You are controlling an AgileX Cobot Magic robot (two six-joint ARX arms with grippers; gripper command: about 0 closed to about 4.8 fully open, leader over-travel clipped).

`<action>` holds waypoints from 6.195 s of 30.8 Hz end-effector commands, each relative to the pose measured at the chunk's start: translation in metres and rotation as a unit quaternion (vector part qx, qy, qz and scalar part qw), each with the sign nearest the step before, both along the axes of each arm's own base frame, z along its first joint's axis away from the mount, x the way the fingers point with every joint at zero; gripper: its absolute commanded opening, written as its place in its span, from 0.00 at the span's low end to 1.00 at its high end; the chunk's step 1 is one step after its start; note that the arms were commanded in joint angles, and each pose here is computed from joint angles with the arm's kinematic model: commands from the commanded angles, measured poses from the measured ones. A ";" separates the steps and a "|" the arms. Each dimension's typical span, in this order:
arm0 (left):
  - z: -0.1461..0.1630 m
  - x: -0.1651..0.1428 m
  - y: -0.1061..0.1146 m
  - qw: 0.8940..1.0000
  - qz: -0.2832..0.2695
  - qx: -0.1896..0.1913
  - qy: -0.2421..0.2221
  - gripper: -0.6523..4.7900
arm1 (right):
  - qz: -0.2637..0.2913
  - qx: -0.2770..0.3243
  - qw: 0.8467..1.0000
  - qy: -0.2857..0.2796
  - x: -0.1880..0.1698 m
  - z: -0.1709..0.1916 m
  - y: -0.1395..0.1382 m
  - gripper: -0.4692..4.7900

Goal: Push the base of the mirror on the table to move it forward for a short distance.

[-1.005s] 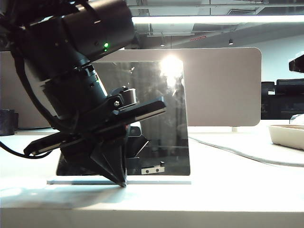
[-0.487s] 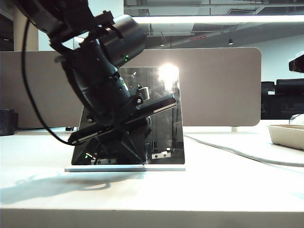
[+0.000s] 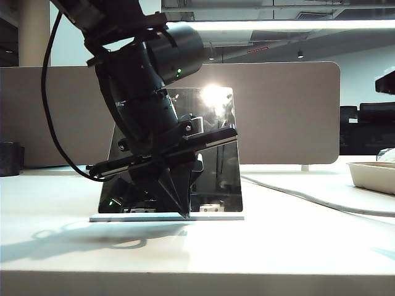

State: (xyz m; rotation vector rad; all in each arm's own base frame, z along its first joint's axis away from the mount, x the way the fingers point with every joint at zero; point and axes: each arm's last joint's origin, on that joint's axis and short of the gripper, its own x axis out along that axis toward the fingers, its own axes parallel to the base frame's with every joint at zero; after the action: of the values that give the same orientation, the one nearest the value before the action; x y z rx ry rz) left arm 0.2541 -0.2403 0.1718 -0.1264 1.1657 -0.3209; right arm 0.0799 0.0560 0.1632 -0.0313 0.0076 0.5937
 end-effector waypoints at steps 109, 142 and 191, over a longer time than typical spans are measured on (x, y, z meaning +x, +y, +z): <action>-0.031 0.098 0.042 0.990 0.086 -0.066 -0.092 0.12 | 0.000 0.004 1.000 -0.006 0.000 0.002 0.000 0.13; 0.204 -0.063 0.135 0.926 0.101 0.084 -0.355 0.12 | 0.001 0.004 1.000 -0.006 0.000 0.002 0.000 0.13; 0.011 -0.165 0.230 0.854 0.125 -0.020 -0.505 0.12 | 0.001 0.004 1.000 -0.006 0.000 0.002 0.000 0.13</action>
State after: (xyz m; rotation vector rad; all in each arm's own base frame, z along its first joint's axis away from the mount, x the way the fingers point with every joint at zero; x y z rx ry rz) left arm 0.0872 -0.0103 0.1810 -0.1211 0.1363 -0.1262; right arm 0.0800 0.0560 0.1631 -0.0314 0.0080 0.5930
